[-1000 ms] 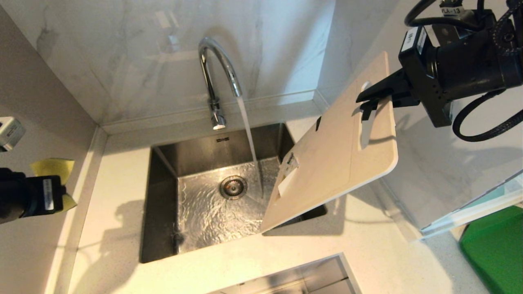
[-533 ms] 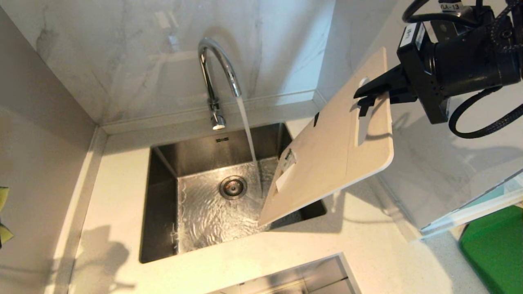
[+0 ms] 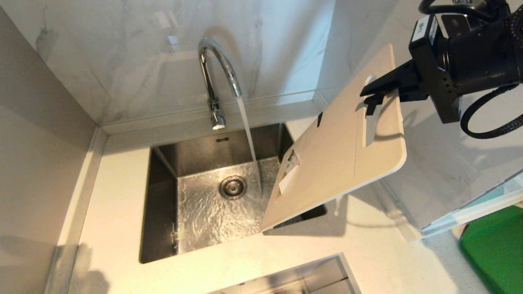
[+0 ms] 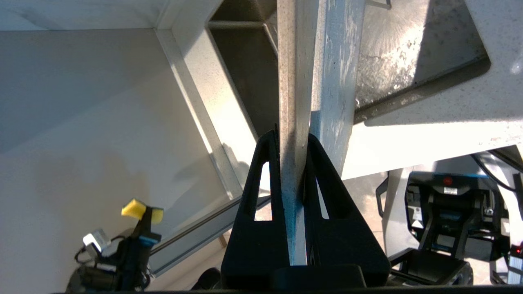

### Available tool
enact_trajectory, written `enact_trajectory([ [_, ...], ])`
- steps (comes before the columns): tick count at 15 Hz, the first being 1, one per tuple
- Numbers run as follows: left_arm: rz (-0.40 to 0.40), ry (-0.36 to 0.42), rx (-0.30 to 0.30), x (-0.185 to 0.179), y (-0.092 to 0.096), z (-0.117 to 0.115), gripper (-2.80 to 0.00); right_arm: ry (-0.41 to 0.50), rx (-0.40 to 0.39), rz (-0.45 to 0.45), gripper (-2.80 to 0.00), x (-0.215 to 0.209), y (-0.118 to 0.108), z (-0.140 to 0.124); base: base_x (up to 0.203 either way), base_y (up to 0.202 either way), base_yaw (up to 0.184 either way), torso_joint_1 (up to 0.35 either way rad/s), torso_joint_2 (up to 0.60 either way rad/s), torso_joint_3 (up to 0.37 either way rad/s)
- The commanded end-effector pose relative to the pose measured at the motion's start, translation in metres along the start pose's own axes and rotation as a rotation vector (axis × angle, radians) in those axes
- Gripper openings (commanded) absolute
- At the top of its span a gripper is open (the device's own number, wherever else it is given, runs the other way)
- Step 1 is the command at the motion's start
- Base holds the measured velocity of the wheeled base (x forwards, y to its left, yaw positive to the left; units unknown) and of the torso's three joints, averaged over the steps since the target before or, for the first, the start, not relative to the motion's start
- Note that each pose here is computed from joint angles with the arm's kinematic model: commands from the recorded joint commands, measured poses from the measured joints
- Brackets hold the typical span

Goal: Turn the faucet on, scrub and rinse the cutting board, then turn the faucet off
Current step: Scrub the cutting board underwater

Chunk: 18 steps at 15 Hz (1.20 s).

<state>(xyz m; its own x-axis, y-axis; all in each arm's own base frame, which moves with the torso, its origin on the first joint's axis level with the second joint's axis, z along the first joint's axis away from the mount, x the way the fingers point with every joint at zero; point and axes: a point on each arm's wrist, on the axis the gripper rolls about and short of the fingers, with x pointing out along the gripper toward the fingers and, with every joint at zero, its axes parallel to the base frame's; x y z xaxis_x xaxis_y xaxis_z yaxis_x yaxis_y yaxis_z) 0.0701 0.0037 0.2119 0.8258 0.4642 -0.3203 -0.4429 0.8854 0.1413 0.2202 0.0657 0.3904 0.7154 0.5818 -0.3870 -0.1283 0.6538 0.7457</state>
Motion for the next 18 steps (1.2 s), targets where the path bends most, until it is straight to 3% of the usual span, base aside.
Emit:
enact_trajectory([
  [1, 0.003, -0.082, -0.012, -0.020, 0.015, -0.017, -2.80, -0.001, 0.000, 0.006, -2.80, -0.001, 0.001, 0.000, 0.000, 0.000, 0.000, 0.000, 0.00, 0.000],
  [4, -0.008, -0.105, 0.014, -0.027, 0.022, -0.041, -2.80, 0.005, -0.003, 0.000, -2.80, 0.003, -0.001, 0.001, 0.000, 0.000, 0.000, 0.000, 0.00, 0.000],
  [5, -0.038, -0.115, 0.048, -0.029, 0.023, -0.043, -2.80, 0.007, -0.003, -0.003, -2.80, 0.005, -0.001, 0.001, 0.000, 0.000, 0.000, 0.000, 0.00, 0.000],
  [10, -0.495, -0.284, 0.122, -0.031, 0.012, -0.040, -2.80, 0.010, -0.003, -0.005, -2.80, 0.004, -0.002, 0.001, 0.000, 0.000, 0.000, 0.000, 0.00, 0.000],
  [12, -0.627, -0.321, 0.139, -0.034, 0.011, -0.041, -2.80, 0.013, -0.012, -0.008, -2.80, 0.004, -0.002, 0.000, 0.000, 0.000, 0.000, 0.000, 0.00, 0.000],
  [15, -0.643, -0.312, 0.151, -0.031, 0.009, -0.049, -2.80, 0.014, -0.015, -0.011, -2.80, 0.001, -0.002, -0.001, 0.000, 0.000, 0.000, 0.000, 0.00, 0.000],
  [18, -0.562, -0.291, 0.134, -0.028, 0.010, -0.066, -2.80, 0.011, -0.030, -0.007, -2.80, -0.003, -0.001, -0.003, 0.000, 0.000, 0.000, 0.000, 0.00, 0.000],
])
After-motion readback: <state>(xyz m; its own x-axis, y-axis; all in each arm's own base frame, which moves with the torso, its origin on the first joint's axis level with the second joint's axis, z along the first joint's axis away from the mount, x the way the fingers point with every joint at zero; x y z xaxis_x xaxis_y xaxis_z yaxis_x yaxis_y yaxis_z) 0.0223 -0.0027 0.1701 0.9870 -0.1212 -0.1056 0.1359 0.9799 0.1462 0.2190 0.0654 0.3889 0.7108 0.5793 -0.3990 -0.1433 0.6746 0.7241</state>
